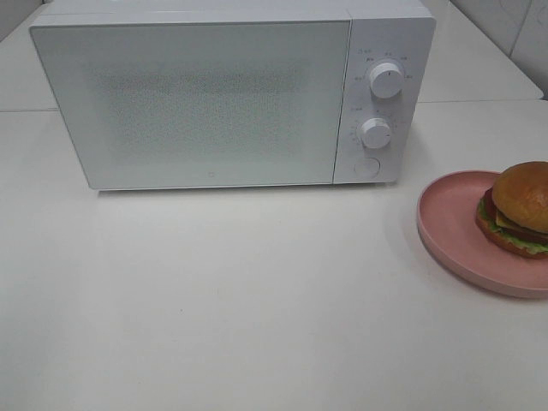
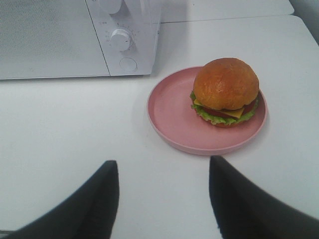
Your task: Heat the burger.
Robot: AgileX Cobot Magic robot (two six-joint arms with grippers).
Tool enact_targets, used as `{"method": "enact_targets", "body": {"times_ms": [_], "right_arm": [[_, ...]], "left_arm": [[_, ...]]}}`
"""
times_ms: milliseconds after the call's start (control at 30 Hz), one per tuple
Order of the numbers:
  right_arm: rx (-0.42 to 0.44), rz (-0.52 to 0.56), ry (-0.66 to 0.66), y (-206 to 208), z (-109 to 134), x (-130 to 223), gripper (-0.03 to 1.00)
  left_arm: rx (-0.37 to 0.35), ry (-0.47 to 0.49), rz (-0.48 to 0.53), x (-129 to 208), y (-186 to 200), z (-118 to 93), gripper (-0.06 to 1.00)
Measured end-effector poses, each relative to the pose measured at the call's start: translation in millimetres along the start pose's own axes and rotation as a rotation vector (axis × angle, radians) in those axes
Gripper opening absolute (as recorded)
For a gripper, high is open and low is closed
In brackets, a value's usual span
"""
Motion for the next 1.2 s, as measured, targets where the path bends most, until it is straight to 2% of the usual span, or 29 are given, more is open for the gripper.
{"method": "enact_targets", "body": {"times_ms": [567, 633, 667, 733, 900, 1200], "right_arm": [[0.001, 0.0, 0.0, 0.0, 0.0, 0.0, 0.53], [0.016, 0.002, -0.009, -0.1, -0.2, 0.0, 0.53], [0.016, 0.002, -0.009, -0.1, -0.2, 0.0, 0.53], [0.054, 0.007, -0.03, -0.3, -0.7, -0.1, 0.53], [0.096, 0.013, -0.053, -0.6, -1.2, -0.2, 0.53], [0.096, 0.013, -0.053, -0.6, -1.2, -0.2, 0.53]], "left_arm": [[-0.006, 0.006, -0.001, 0.0, 0.0, -0.2, 0.0], [-0.052, 0.03, -0.008, -0.1, 0.1, 0.8, 0.0], [-0.052, 0.03, -0.008, -0.1, 0.1, 0.8, 0.0], [-0.114, 0.063, -0.015, -0.3, 0.0, 2.1, 0.0], [-0.181, 0.099, -0.029, -0.1, 0.9, 3.2, 0.0], [-0.19, 0.099, -0.067, 1.8, 5.4, 2.2, 0.0]]}}
Point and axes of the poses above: a point on each arm's last joint axis where the gripper is mounted, y pointing back along that axis away from the gripper, z along the wrist's bending axis when the last joint is at zero, x = y × z, the point moved 2 cm from there along -y, pointing out along that axis toward the gripper, and after that the axes turned 10 degrees about y, right-handed, at the moved point
